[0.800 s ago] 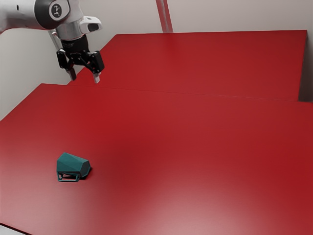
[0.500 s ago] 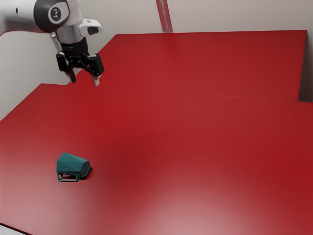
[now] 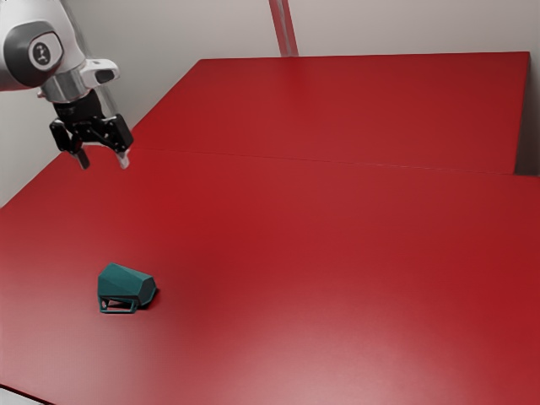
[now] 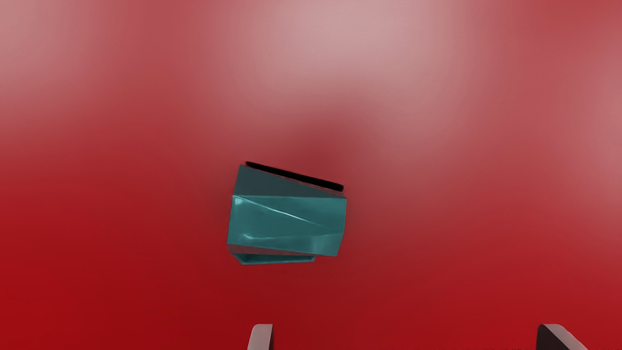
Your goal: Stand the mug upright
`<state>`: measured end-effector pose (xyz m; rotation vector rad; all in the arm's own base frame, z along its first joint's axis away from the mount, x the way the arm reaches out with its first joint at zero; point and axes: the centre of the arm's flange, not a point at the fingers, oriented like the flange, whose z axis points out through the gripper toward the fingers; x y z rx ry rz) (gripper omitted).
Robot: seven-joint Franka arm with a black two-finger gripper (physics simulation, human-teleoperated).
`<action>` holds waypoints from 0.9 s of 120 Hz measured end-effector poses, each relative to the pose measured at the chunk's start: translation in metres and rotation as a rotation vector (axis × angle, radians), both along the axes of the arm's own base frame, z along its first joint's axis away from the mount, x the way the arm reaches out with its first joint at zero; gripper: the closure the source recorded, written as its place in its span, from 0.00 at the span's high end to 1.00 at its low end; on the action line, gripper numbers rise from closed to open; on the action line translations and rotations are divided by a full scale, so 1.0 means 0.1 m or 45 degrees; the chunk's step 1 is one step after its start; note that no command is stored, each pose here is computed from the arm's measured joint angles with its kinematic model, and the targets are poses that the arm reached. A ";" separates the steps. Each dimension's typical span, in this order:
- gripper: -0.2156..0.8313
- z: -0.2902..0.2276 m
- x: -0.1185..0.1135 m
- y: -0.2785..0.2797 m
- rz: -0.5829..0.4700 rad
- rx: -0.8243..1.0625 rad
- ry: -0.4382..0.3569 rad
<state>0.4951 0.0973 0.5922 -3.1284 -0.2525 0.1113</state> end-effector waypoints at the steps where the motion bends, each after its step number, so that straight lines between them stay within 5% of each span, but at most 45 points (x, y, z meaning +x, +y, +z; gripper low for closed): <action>1: 0.78 -0.02 -0.02 0.02 0.002 -0.004 -0.001; 108: 0.78 -1.41 -1.13 1.49 0.136 -0.520 -0.255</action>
